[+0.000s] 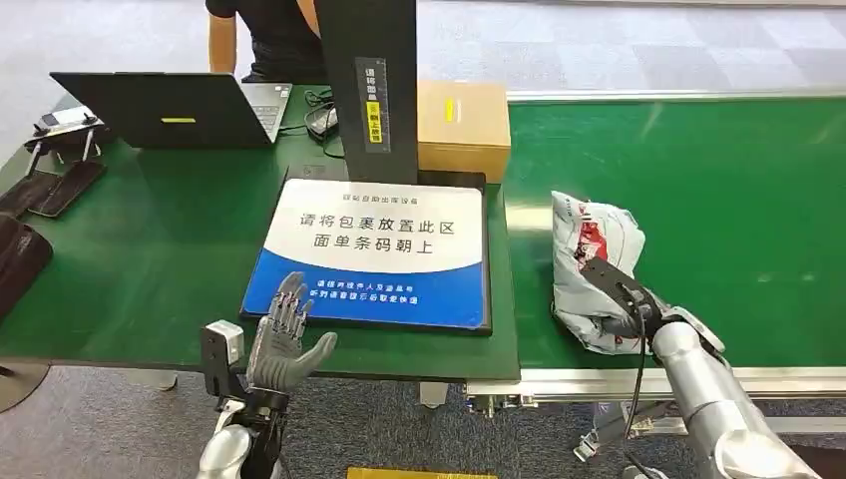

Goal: Moved the parcel from conveyor to table for the left to box.

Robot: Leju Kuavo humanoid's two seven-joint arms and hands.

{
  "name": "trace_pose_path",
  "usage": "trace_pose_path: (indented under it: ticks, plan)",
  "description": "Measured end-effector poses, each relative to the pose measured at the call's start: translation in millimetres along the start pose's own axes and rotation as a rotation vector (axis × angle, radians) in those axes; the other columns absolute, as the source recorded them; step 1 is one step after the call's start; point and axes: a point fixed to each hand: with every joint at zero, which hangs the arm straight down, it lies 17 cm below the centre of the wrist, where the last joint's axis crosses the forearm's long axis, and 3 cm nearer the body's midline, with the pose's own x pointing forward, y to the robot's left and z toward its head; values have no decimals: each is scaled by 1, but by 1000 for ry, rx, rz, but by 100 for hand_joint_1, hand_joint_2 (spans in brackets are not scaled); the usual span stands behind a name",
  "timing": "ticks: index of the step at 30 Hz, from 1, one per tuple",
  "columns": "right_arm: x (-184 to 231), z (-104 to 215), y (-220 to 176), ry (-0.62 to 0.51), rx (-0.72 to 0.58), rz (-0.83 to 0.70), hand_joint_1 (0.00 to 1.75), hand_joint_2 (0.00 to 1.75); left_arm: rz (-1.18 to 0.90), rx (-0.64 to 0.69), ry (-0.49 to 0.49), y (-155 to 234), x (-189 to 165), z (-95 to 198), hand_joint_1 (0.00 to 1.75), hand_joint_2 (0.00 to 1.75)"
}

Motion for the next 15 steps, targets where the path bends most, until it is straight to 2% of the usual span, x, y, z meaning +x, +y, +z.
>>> trace_pose_path:
  ticks: [4,8,15]
  plan:
    - [0,0,0,0,-5,0,166,175,0,0,1,0,0,0,0,175]
    - [-2,1,3,2,-12,-7,175,175,0,-1,3,0,-1,0,0,175]
    - [-5,2,7,2,-21,-11,175,175,1,-1,9,-1,-3,0,0,175]
